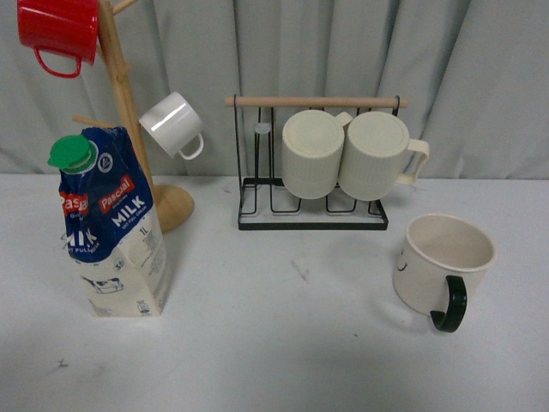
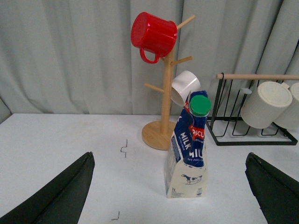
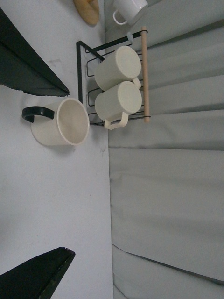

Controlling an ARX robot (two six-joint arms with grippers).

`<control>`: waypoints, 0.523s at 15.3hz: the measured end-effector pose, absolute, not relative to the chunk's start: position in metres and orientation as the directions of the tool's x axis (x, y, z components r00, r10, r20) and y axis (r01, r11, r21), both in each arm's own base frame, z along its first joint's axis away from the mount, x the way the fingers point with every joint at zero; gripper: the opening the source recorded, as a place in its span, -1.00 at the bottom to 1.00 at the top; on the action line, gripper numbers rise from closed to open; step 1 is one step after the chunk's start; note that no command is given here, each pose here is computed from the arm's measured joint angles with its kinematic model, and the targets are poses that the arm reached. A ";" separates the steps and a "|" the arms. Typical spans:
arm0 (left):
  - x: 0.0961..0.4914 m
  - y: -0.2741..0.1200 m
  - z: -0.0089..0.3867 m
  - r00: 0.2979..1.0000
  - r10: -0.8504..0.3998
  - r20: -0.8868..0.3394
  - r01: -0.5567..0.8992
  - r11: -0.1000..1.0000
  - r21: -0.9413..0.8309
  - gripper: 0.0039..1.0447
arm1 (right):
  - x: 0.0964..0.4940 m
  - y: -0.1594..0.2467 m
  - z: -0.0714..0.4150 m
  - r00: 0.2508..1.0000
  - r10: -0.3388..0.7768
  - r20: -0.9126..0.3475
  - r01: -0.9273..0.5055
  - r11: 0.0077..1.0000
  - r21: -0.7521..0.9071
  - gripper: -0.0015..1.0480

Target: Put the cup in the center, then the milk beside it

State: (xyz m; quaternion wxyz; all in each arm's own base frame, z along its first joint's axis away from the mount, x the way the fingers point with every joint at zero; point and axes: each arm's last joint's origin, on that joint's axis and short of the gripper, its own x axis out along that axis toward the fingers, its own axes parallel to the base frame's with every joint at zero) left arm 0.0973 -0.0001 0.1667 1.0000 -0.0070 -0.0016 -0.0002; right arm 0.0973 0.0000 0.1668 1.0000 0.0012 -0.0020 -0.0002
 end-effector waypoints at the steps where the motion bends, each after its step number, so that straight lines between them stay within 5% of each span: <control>1: 0.097 0.000 0.167 1.000 0.000 0.004 0.000 1.000 -0.014 0.88 | 0.097 0.000 0.167 1.000 0.000 0.004 0.000 1.000 0.002 0.87; 8: 0.097 0.000 0.167 1.000 0.000 0.004 0.000 1.000 -0.014 0.88 | 0.097 0.000 0.167 1.000 0.000 0.004 0.000 1.000 0.002 0.87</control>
